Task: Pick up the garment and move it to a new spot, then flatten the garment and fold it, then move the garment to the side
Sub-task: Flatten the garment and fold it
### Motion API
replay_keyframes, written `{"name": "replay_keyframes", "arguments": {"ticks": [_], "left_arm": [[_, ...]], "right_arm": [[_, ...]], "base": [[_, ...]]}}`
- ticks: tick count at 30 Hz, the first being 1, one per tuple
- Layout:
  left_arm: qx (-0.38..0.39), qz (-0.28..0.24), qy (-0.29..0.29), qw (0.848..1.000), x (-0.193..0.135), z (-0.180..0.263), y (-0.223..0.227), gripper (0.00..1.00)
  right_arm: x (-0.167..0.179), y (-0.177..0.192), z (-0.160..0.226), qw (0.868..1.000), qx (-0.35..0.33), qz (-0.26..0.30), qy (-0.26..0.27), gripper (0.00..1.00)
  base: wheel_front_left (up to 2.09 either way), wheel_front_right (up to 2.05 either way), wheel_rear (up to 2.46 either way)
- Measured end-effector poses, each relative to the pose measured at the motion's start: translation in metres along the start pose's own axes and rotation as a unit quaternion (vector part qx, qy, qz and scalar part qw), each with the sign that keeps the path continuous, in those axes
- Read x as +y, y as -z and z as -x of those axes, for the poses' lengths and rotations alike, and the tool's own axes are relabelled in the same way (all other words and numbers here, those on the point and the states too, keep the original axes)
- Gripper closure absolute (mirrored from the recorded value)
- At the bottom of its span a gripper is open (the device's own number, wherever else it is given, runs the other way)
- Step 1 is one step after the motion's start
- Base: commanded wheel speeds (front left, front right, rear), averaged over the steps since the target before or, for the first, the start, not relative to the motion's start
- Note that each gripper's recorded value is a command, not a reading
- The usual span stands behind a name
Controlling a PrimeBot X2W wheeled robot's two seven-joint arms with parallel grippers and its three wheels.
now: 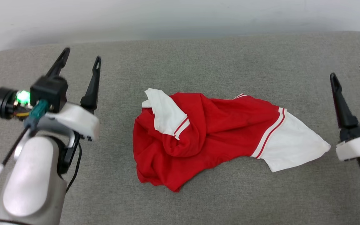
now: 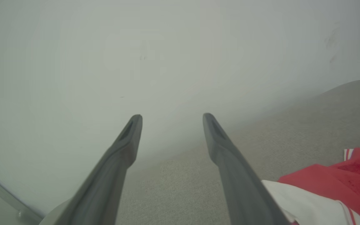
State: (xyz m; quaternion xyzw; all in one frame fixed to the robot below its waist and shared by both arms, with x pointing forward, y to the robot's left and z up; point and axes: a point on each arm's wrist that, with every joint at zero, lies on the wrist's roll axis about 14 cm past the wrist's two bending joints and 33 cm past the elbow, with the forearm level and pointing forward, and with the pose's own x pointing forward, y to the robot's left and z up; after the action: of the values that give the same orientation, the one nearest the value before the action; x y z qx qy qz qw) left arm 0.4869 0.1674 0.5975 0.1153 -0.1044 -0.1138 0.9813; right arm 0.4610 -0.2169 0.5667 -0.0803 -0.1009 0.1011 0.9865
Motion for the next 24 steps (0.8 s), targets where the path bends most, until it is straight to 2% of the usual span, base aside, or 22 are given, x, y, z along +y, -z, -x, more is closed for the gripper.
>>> {"name": "replay_keyframes", "arguments": {"ticks": [6,9,10,11,12,14,18,19,20,21,22,24], "left_arm": [[0.054,0.012,0.082,0.995,-0.032,-0.032,-0.01,0.0],[0.106,0.006,0.146,0.984,-0.056,-0.038,-0.007,0.0],[0.106,0.006,0.146,0.984,-0.056,-0.038,-0.007,0.0],[0.142,-0.002,0.181,0.973,-0.067,-0.041,-0.004,0.0],[0.142,-0.002,0.181,0.973,-0.067,-0.041,-0.004,0.0],[0.18,-0.011,0.212,0.961,-0.076,-0.042,0.0,0.0],[0.266,-0.035,0.271,0.924,-0.095,-0.034,0.021,0.0],[0.305,-0.047,0.296,0.904,-0.103,-0.03,0.032,0.0],[0.305,-0.047,0.296,0.904,-0.103,-0.03,0.032,0.0],[0.322,-0.051,0.309,0.894,-0.108,-0.027,0.037,0.0],[0.399,-0.076,0.356,0.842,-0.125,-0.017,0.065,0.0],[0.427,-0.089,0.371,0.82,-0.13,-0.012,0.078,0.0]], "right_arm": [[0.016,0.005,0.027,0.999,-0.003,-0.019,0.026,0.0],[0.02,0.011,0.035,0.999,0.005,-0.023,0.032,0.0],[0.02,0.011,0.035,0.999,0.005,-0.023,0.032,0.0],[0.02,0.015,0.038,0.999,0.01,-0.027,0.036,0.0],[0.02,0.015,0.038,0.999,0.01,-0.027,0.036,0.0],[0.021,0.018,0.039,0.999,0.015,-0.029,0.037,0.0],[0.021,0.025,0.04,0.999,0.025,-0.027,0.037,0.0],[0.022,0.028,0.04,0.999,0.03,-0.026,0.036,0.0],[0.022,0.028,0.04,0.999,0.03,-0.026,0.036,0.0],[0.022,0.029,0.039,0.999,0.03,-0.026,0.036,0.0],[0.022,0.037,0.034,0.999,0.04,-0.021,0.031,0.0],[0.023,0.041,0.031,0.998,0.044,-0.02,0.028,0.0]], "base": [[0.0,0.0,0.0],[0.0,0.0,0.0],[0.0,0.0,0.0],[0.0,0.0,0.0],[0.0,0.0,0.0],[0.0,0.0,0.0],[0.0,0.0,0.0],[0.0,0.0,0.0],[0.0,0.0,0.0],[0.0,0.0,0.0],[0.0,0.0,0.0],[0.0,0.0,0.0]]}}
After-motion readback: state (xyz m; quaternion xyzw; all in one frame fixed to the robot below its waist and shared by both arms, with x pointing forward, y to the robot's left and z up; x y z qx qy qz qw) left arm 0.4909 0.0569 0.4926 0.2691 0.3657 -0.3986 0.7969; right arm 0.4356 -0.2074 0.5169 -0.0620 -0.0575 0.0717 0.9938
